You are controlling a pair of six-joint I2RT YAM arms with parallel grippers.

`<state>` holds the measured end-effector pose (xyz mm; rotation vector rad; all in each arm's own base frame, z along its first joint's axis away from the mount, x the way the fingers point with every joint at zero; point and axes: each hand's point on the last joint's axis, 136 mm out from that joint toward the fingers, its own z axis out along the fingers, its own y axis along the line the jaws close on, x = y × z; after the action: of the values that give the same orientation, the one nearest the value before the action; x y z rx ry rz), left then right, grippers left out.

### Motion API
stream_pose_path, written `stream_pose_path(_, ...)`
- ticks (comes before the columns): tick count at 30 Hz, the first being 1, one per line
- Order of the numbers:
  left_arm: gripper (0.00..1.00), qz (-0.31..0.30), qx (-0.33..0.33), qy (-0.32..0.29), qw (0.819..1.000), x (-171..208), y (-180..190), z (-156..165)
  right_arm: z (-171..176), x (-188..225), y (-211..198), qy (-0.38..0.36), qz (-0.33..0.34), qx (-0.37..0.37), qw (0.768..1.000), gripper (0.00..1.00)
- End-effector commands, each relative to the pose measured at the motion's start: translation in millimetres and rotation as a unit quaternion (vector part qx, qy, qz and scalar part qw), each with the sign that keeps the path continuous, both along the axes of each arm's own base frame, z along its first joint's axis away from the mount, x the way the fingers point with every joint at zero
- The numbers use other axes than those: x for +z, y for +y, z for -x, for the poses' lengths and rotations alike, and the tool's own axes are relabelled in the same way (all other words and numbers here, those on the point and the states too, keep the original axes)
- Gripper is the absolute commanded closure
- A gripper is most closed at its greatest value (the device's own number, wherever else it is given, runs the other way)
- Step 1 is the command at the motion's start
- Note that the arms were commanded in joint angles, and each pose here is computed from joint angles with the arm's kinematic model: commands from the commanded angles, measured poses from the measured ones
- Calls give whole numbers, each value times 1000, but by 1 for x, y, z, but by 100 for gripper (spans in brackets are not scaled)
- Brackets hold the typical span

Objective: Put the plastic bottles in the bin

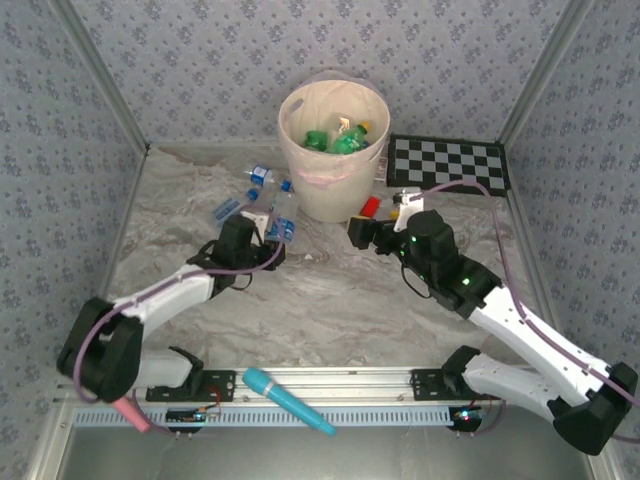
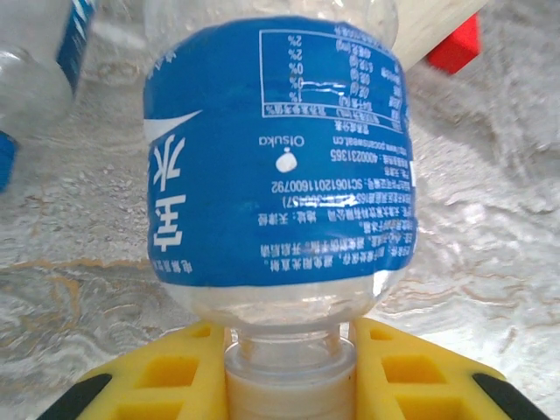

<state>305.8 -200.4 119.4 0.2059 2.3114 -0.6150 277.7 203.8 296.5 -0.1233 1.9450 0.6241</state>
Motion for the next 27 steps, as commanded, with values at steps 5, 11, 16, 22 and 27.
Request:
stream_pose_path(5,77,40,35,-87,995,57,23,24,-8,35,68,-3,-45,87,995,0)
stream_pose_path(11,77,81,41,-142,986,96,38,48,-13,48,143,21,-74,176,981,0)
stream_pose_path(16,77,105,44,-166,979,113,49,67,-15,44,195,53,-86,230,968,0)
stream_pose_path(22,77,133,34,-182,974,122,52,82,-11,38,240,79,-79,270,956,0)
stream_pose_path(27,77,141,27,-189,971,130,54,89,-12,29,259,89,-54,263,959,0)
